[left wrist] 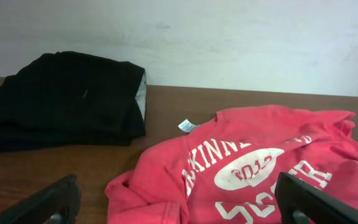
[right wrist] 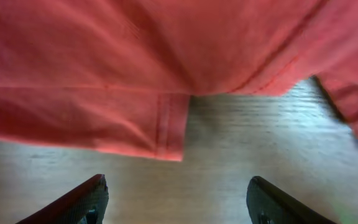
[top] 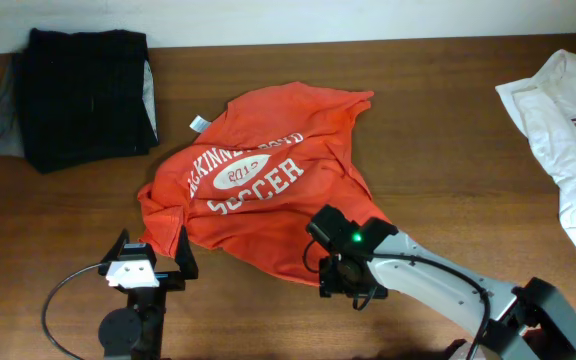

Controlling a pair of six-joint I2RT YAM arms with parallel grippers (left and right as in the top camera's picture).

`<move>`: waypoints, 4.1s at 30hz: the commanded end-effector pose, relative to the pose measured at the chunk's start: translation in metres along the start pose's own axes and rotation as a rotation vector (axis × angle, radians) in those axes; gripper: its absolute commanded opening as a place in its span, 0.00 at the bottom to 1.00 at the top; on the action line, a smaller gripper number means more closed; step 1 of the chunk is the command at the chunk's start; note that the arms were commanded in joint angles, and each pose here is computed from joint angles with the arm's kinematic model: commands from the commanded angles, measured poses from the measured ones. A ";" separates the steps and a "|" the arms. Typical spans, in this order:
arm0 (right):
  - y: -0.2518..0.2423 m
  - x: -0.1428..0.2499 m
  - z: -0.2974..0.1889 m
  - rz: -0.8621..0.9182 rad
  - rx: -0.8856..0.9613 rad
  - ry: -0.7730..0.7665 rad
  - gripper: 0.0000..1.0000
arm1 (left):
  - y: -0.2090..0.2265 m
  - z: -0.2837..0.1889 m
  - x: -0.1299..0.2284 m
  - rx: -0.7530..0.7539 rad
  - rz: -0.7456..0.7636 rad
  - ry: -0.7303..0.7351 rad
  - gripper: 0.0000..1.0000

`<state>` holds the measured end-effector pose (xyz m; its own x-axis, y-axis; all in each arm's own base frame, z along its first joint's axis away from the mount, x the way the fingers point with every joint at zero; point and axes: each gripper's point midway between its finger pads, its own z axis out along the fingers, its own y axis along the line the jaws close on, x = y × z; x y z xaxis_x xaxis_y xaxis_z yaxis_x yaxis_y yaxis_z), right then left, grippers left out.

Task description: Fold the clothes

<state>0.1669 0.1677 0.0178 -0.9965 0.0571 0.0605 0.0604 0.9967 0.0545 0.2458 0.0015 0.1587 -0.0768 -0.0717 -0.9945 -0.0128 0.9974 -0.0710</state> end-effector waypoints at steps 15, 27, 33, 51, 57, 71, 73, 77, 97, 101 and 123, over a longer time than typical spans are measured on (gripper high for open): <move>-0.026 -0.017 0.028 0.165 -0.013 0.007 0.46 | 0.000 0.000 0.003 0.004 0.008 0.002 0.99; 0.001 -0.011 0.031 0.099 -0.092 0.015 0.53 | 0.000 0.000 0.003 0.004 0.008 0.003 0.99; -0.004 -0.001 0.054 0.139 -0.055 0.097 0.31 | 0.000 0.000 0.003 0.004 0.008 0.003 0.99; -0.078 -0.035 -0.102 0.315 0.286 -0.119 0.04 | 0.000 0.000 0.003 0.004 0.008 0.003 0.99; -0.106 -0.006 -0.181 0.337 0.160 -0.359 0.04 | -0.001 0.000 0.001 0.009 0.007 -0.002 0.99; -0.117 0.015 -0.239 0.342 0.004 -0.537 0.04 | -0.080 -0.028 -0.033 0.454 -0.121 0.139 0.99; -0.109 0.007 -0.226 0.333 0.050 -0.469 0.04 | -0.077 -0.023 -0.064 0.416 -0.072 0.220 0.99; -0.102 -0.003 -0.212 0.335 0.105 -0.401 0.04 | -0.087 -0.007 -0.090 0.452 -0.117 0.378 0.99; -0.094 -0.015 -0.210 0.336 0.091 -0.415 0.04 | -0.084 0.013 0.073 -0.084 -0.164 1.183 1.00; -0.094 -0.015 -0.210 0.336 0.091 -0.415 0.04 | -0.091 0.018 0.123 -0.109 -0.099 1.323 0.99; -0.096 -0.016 -0.211 0.334 0.100 -0.423 0.04 | -0.094 0.032 0.135 -0.137 0.004 1.300 0.43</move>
<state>0.1861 0.0618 0.2180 -0.8748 0.3579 -0.3266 0.3776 0.9260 0.0033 0.2626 -0.0939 0.0221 -0.9799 -0.1172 -0.1614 -0.1227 0.9922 0.0243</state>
